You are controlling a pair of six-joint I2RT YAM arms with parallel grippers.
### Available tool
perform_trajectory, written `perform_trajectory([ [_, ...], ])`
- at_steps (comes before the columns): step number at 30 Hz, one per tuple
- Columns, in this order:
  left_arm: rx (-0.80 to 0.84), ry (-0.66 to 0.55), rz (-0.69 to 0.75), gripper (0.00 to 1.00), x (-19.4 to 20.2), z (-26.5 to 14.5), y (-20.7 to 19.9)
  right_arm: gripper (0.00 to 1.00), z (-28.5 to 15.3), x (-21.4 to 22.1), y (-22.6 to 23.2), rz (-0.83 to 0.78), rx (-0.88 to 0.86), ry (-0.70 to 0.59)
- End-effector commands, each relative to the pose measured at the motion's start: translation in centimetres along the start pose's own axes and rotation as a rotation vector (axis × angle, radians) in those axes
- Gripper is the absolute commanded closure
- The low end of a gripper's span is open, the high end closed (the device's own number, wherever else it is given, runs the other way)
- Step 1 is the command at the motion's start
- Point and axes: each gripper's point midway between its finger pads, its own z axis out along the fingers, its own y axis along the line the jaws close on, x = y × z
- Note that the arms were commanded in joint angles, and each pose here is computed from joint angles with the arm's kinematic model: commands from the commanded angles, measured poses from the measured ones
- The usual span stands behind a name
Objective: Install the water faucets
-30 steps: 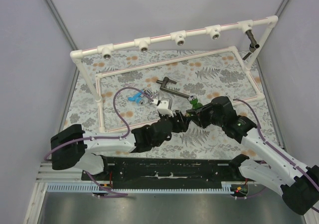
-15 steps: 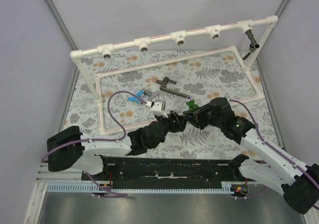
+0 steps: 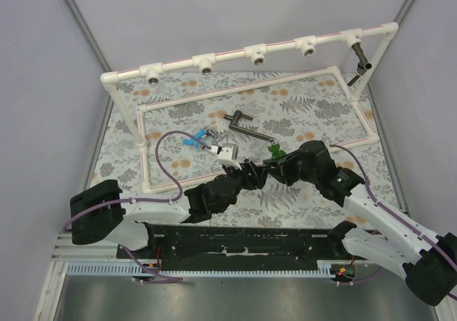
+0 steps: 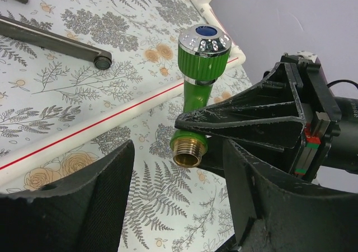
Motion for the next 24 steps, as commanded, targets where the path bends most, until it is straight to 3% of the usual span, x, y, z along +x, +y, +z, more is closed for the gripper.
perform_trajectory([
  [1,0.008,-0.019,-0.005,0.31,-0.5,0.8,-1.0,1.0,-0.5,0.8,2.4,0.011,-0.081,0.023],
  [13,-0.039,-0.043,-0.008,0.34,-0.7,1.7,0.3,1.0,-0.4,1.0,2.7,0.016,-0.094,0.038],
  [17,-0.046,-0.082,-0.029,0.56,-2.1,2.2,0.7,1.0,-0.3,1.2,2.3,0.012,-0.082,0.046],
  [21,-0.028,-0.098,-0.029,0.93,-3.0,2.3,0.9,0.98,-0.2,1.1,2.2,0.005,-0.083,0.04],
  [22,-0.025,-0.097,-0.027,0.98,-2.9,2.2,1.1,0.97,-0.1,1.0,2.1,0.005,-0.081,0.035],
  [24,-0.011,-0.104,-0.026,0.98,-3.2,2.0,1.3,0.93,0.1,0.8,1.9,0.0,-0.077,0.028],
])
